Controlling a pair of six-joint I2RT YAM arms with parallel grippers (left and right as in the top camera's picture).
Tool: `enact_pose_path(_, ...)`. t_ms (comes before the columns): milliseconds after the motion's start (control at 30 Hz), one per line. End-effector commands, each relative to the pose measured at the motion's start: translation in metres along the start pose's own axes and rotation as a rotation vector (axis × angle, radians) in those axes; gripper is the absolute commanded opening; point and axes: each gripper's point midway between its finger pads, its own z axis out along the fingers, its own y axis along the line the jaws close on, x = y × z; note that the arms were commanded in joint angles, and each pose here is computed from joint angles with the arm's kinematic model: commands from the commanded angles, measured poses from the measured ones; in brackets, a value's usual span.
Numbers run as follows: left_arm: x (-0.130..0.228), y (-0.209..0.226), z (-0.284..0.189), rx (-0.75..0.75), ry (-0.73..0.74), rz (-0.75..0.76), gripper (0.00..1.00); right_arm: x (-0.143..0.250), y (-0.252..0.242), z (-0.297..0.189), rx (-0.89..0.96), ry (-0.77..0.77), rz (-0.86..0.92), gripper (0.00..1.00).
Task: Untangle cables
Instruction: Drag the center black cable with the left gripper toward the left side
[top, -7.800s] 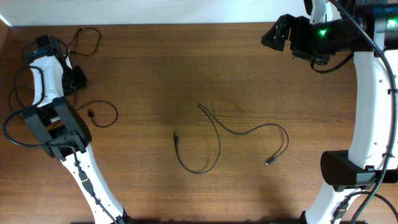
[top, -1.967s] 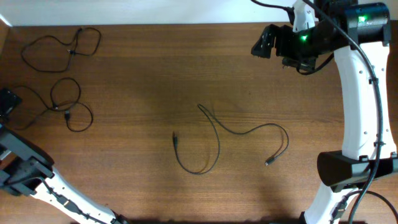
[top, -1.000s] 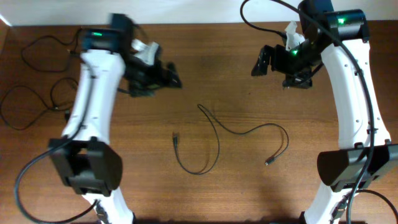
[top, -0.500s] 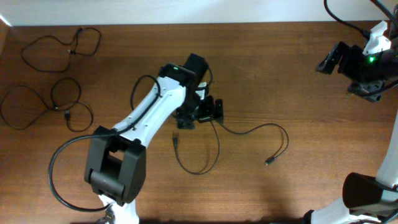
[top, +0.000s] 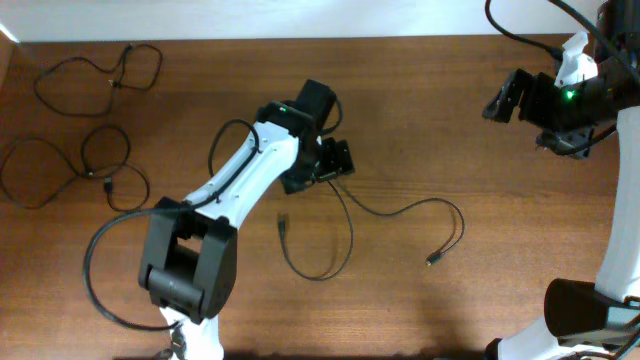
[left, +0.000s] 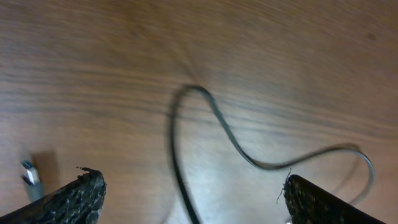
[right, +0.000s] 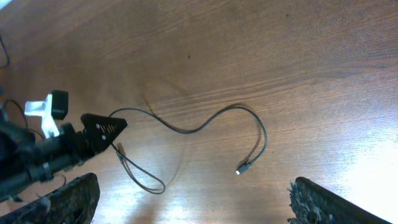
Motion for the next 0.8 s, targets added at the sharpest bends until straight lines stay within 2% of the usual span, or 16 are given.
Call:
enact_pose_path(0,-0.005,0.013,0.02,-0.009,0.049,-0.013,0.93,0.001,0.0,0.001,0.009,0.006,-0.013,0.98)
enact_pose_path(100,-0.001,0.006,0.03,0.036,0.094,0.013,0.93,0.001,-0.001,0.002,0.01,0.008,-0.012,0.99)
enact_pose_path(267,0.005,-0.004,0.038,0.1,0.139,0.066,0.87,0.001,-0.001,0.002,0.01,0.009,-0.012,0.98)
enact_pose_path(300,0.003,-0.005,0.039,0.104,0.131,0.068,0.84,0.001,-0.001,0.002,0.01,0.009,-0.012,0.98)
enact_pose_path(433,-0.004,-0.009,0.043,0.119,0.11,0.076,0.63,0.001,-0.001,0.002,0.01,0.009,-0.012,0.98)
enact_pose_path(600,-0.008,0.001,0.057,0.073,0.1,0.071,0.57,0.001,-0.001,0.002,0.01,0.009,-0.012,0.98)
enact_pose_path(767,-0.018,0.012,0.057,0.007,0.051,0.071,0.32,0.001,-0.001,0.002,0.01,0.009,-0.012,0.98)
